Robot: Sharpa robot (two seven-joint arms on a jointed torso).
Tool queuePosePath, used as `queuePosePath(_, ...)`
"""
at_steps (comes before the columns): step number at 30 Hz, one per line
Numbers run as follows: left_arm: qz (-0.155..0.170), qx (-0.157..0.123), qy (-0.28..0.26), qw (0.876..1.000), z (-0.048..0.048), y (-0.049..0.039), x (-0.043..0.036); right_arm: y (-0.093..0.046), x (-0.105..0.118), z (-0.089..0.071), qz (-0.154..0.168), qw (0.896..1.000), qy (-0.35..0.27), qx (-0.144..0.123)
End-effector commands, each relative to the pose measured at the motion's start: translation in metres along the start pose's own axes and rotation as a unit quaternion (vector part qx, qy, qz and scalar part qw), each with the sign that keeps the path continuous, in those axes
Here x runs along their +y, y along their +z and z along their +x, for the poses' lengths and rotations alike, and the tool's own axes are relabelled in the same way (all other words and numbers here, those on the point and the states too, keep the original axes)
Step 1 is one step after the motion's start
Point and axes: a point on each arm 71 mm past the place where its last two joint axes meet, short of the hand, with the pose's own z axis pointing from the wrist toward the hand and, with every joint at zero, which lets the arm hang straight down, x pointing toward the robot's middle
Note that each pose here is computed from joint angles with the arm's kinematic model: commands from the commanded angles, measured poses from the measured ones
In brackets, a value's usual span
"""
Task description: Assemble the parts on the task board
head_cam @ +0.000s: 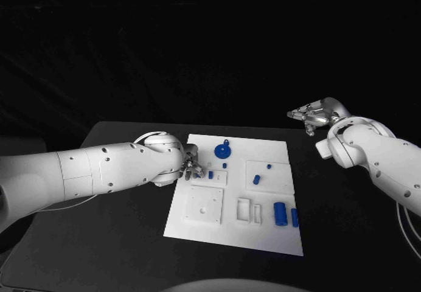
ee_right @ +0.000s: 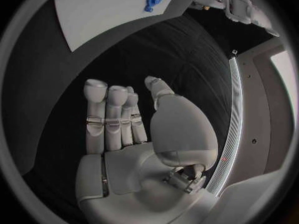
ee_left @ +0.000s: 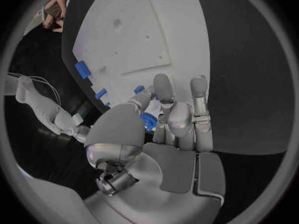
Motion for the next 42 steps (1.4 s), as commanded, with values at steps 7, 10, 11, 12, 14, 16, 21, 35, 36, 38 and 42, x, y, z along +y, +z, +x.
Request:
queuePosePath(7,-0.012,0.053,0.022,0.998,0.0252,0.0055,-0.0008,0.0000,0.0008,0.0021,-0.005,1.000,-0.001,0.008)
queuePosePath(10,-0.011,0.053,0.026,0.998,0.0249,0.0058,-0.0026,0.0000,0.0008,0.0022,-0.005,1.000,-0.001,0.008)
queuePosePath(11,-0.010,0.053,0.027,0.998,0.0249,0.0058,-0.0033,0.0000,0.0007,0.0023,-0.004,1.000,-0.001,0.008)
queuePosePath(12,-0.010,0.052,0.028,0.998,0.0248,0.0058,-0.0040,0.0000,0.0007,0.0024,-0.004,1.000,-0.001,0.008)
queuePosePath(14,-0.008,0.053,0.031,0.998,0.0246,0.0059,-0.0054,0.0000,0.0007,0.0027,-0.005,1.000,-0.001,0.008)
queuePosePath(16,-0.008,0.053,0.033,0.998,0.0245,0.0060,-0.0065,0.0000,0.0008,0.0029,-0.005,1.000,-0.001,0.009)
queuePosePath(21,-0.007,0.057,0.040,0.998,0.0245,0.0062,-0.0085,0.0001,0.0007,0.0032,-0.004,1.000,0.000,0.009)
queuePosePath(35,-0.011,0.070,0.059,0.996,0.0245,0.0067,-0.0069,0.0001,-0.0002,0.0030,-0.003,1.000,-0.001,0.010)
queuePosePath(36,-0.011,0.071,0.059,0.996,0.0245,0.0066,-0.0067,0.0001,-0.0002,0.0030,-0.003,1.000,-0.001,0.010)
queuePosePath(38,-0.012,0.071,0.061,0.996,0.0245,0.0065,-0.0063,0.0001,-0.0003,0.0030,-0.003,1.000,-0.001,0.010)
queuePosePath(42,-0.013,0.072,0.064,0.995,0.0243,0.0062,-0.0052,0.0000,-0.0005,0.0030,-0.003,1.000,-0.001,0.010)
